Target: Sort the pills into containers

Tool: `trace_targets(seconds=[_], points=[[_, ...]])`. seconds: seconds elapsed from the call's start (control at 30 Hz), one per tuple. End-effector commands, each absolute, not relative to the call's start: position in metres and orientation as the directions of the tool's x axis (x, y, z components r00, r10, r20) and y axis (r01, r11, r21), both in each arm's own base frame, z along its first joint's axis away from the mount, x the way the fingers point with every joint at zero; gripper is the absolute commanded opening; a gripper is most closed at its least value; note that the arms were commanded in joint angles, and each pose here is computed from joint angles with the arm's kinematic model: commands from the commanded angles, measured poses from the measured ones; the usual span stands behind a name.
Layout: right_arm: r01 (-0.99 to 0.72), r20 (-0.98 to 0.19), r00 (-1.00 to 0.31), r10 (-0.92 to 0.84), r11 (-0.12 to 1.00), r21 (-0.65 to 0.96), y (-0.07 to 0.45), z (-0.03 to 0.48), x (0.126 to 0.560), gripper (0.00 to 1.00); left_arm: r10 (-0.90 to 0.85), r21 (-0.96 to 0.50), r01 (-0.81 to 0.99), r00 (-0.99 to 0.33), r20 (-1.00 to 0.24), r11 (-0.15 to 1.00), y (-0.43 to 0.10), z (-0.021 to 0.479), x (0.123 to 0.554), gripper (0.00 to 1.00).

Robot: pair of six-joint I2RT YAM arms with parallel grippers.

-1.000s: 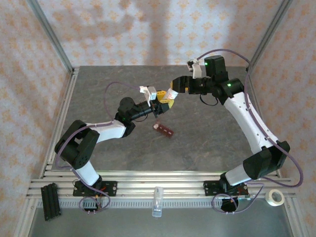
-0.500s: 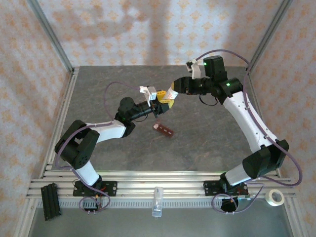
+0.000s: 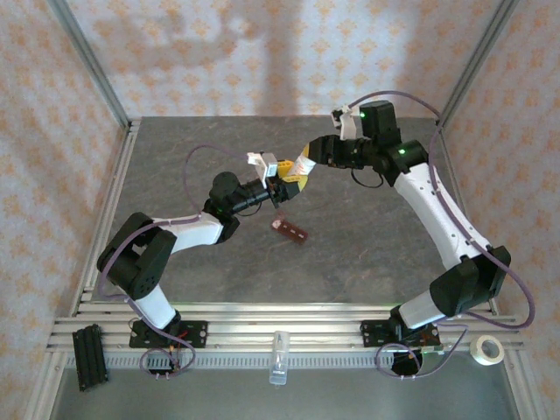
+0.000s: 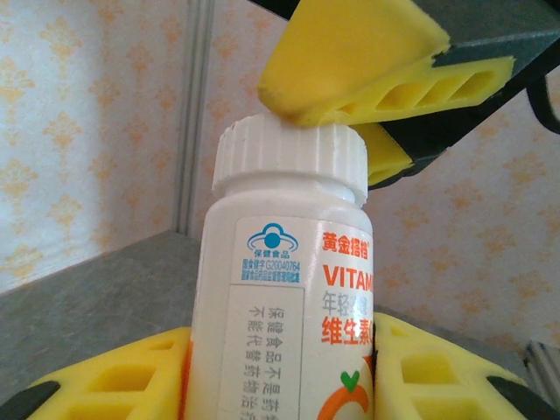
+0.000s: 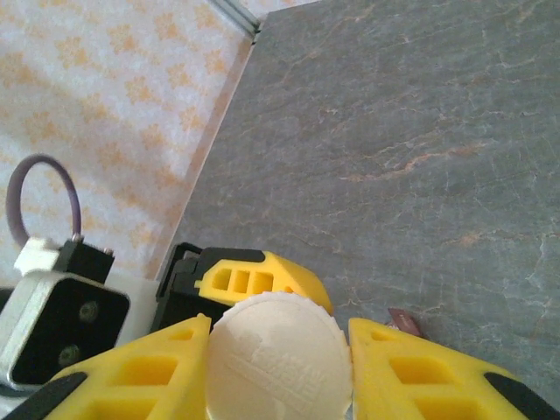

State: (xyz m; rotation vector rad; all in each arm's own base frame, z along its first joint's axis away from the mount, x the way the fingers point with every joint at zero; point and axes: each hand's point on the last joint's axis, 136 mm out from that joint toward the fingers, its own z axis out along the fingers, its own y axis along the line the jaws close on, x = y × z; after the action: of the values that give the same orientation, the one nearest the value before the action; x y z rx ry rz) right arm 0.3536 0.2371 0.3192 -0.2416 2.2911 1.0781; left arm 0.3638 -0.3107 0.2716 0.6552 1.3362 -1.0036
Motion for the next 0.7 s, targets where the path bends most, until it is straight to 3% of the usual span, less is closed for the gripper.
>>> trace_targets(seconds=[0.0, 0.3, 0.43, 0.67], points=[[-0.273, -0.508, -0.848, 0.153, 0.695, 0.665, 0.237, 0.295, 0.354, 0.37, -0.239, -0.037, 0.847, 0.108, -0.965, 0.531, -0.301, 0.308, 0.364, 0.0], [-0.097, -0.464, -0.828, 0.315, 0.734, 0.672, 0.234, 0.275, 0.357, 0.38, -0.193, -0.008, 0.792, 0.139, -0.971, 0.611, -0.296, 0.298, 0.37, 0.0], [-0.087, -0.496, -0.797, 0.344, 0.748, 0.658, 0.227, 0.289, 0.362, 0.4, -0.191, -0.017, 0.788, 0.128, -0.973, 0.615, -0.296, 0.291, 0.372, 0.0], [-0.106, -0.557, -0.745, 0.367, 0.759, 0.642, 0.209, 0.334, 0.375, 0.67, -0.202, -0.04, 0.8, 0.103, -0.974, 0.599, -0.297, 0.283, 0.374, 0.0]])
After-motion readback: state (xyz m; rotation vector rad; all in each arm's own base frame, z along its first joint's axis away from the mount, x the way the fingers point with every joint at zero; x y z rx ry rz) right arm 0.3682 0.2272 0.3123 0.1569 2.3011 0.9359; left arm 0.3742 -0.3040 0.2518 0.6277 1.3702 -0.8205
